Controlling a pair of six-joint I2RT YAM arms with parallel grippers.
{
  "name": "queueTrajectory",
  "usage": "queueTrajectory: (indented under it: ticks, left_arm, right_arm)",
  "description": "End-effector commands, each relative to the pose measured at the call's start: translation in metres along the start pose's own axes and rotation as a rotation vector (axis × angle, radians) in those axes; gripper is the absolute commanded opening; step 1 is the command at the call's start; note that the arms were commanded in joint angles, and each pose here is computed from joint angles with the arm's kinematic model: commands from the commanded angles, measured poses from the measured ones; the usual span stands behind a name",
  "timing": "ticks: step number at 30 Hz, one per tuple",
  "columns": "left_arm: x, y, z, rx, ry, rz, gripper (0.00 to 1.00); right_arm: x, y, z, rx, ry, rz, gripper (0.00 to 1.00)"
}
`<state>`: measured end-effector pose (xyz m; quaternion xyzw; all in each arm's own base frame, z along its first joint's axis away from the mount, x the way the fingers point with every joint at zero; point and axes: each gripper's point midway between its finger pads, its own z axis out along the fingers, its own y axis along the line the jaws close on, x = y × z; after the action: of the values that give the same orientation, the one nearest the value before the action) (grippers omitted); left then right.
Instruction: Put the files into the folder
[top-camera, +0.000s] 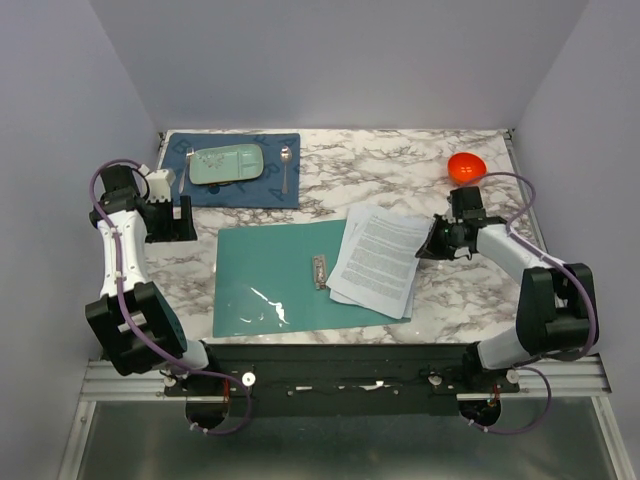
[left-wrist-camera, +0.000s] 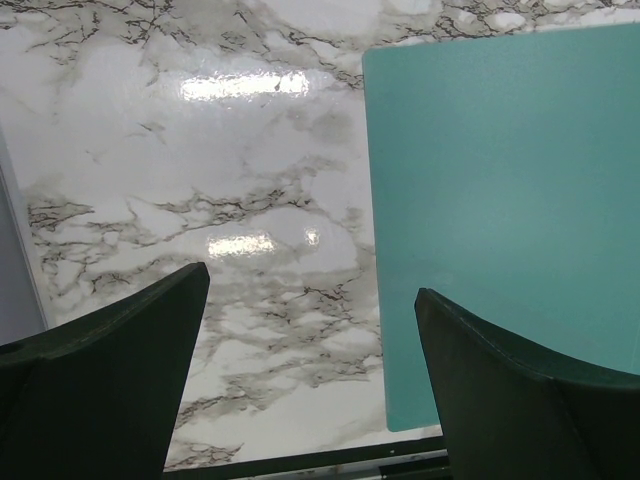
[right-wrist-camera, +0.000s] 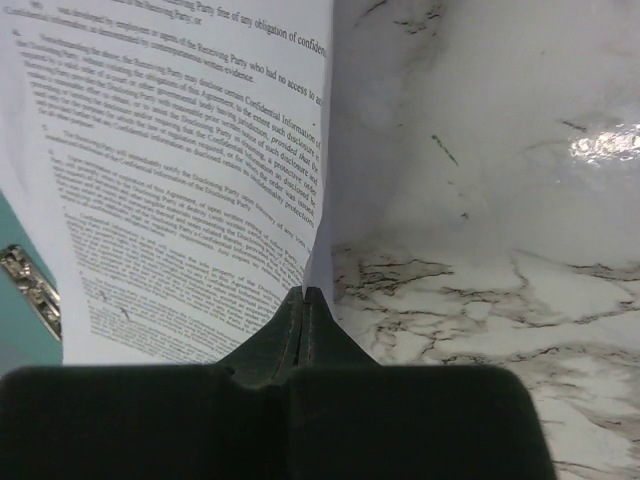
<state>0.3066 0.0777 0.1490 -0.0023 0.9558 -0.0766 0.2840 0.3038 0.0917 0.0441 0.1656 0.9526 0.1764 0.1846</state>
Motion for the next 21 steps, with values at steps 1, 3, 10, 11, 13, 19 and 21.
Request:
queueTrajectory:
  ticks: [1, 3, 10, 11, 13, 19, 21]
  left_arm:
    - [0.001, -0.003, -0.007, -0.011, -0.015, 0.033, 0.99]
    - [0.003, -0.003, -0.006, -0.01, -0.01, 0.031, 0.99]
    - [0.006, -0.005, -0.003, -0.009, 0.003, 0.037, 0.99]
    - [0.006, -0.005, -0.003, -0.011, 0.003, 0.038, 0.99]
    - [0.006, -0.007, -0.004, -0.009, 0.001, 0.038, 0.99]
    - [0.009, -0.007, -0.004, -0.013, 0.007, 0.044, 0.99]
    - [0.011, -0.006, -0.002, -0.017, 0.017, 0.041, 0.99]
  right_arm:
    - [-0.009, 0.037, -0.028, -0.182, -0.055, -0.021, 0.01]
    - [-0.009, 0.051, -0.039, -0.252, -0.06, -0.028, 0.01]
    - [-0.013, 0.099, -0.094, -0.461, -0.143, -0.136, 0.01]
    - [-0.013, 0.104, -0.102, -0.484, -0.158, -0.152, 0.01]
    - [-0.011, 0.12, -0.117, -0.547, -0.166, -0.193, 0.01]
    - [0.012, 0.181, -0.151, -0.681, -0.163, -0.361, 0.01]
    - [0.012, 0.206, -0.168, -0.72, -0.184, -0.426, 0.01]
